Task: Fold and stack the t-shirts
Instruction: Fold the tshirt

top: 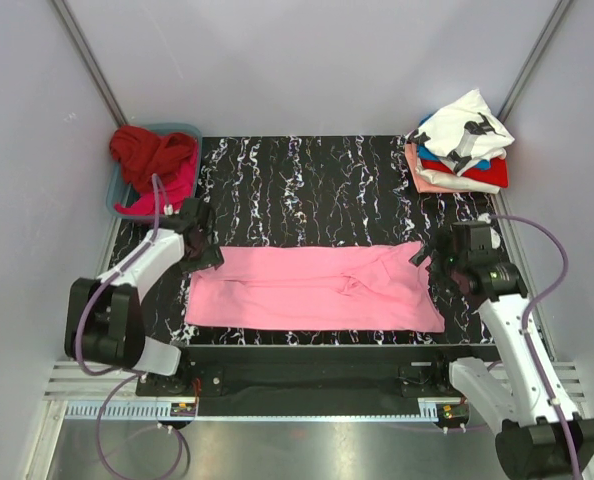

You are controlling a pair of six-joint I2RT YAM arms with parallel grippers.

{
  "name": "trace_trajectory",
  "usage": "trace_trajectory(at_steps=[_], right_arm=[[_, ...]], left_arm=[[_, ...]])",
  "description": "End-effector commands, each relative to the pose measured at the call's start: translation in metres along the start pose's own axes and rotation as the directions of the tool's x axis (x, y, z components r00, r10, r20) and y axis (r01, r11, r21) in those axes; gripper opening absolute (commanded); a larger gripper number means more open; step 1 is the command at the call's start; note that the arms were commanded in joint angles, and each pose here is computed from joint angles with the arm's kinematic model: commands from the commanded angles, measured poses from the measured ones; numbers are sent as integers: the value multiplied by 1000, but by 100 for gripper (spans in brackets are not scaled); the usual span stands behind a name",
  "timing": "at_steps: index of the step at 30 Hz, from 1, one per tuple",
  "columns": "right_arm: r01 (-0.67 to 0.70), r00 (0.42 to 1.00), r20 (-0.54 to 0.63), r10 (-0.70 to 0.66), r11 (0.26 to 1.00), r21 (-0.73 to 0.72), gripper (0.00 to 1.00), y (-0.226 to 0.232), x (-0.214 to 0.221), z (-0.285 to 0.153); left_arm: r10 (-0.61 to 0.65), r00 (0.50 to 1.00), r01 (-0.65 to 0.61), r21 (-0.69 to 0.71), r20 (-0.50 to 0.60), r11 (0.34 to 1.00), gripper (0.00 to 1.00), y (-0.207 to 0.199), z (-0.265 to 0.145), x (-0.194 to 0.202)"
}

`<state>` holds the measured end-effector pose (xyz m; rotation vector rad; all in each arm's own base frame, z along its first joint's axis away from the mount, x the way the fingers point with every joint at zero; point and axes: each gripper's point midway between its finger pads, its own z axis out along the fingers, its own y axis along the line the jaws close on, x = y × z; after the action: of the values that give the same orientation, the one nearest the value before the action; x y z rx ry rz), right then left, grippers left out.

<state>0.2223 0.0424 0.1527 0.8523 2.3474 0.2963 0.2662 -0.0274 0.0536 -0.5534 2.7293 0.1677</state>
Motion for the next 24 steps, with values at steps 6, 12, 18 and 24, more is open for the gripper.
trace_trajectory(at_steps=[6, 12, 18, 24], right_arm=[[-180, 983, 6, 182, 978, -101, 97, 15, 6, -1], [-260, 950, -227, 213, 945, -200, 90, 38, 50, 39], [-241, 894, -414, 172, 963, -122, 88, 46, 76, 95], [-153, 878, -466, 107, 986, -64, 88, 67, 71, 148]], left_arm=[[-79, 985, 72, 52, 151, 996, 81, 0, -24, -25], [-33, 992, 21, 93, 126, 995, 79, -24, -8, -23], [41, 998, -43, 54, 43, 998, 76, -40, 18, 1], [88, 996, -88, 54, 2, 995, 75, -49, 32, 15]])
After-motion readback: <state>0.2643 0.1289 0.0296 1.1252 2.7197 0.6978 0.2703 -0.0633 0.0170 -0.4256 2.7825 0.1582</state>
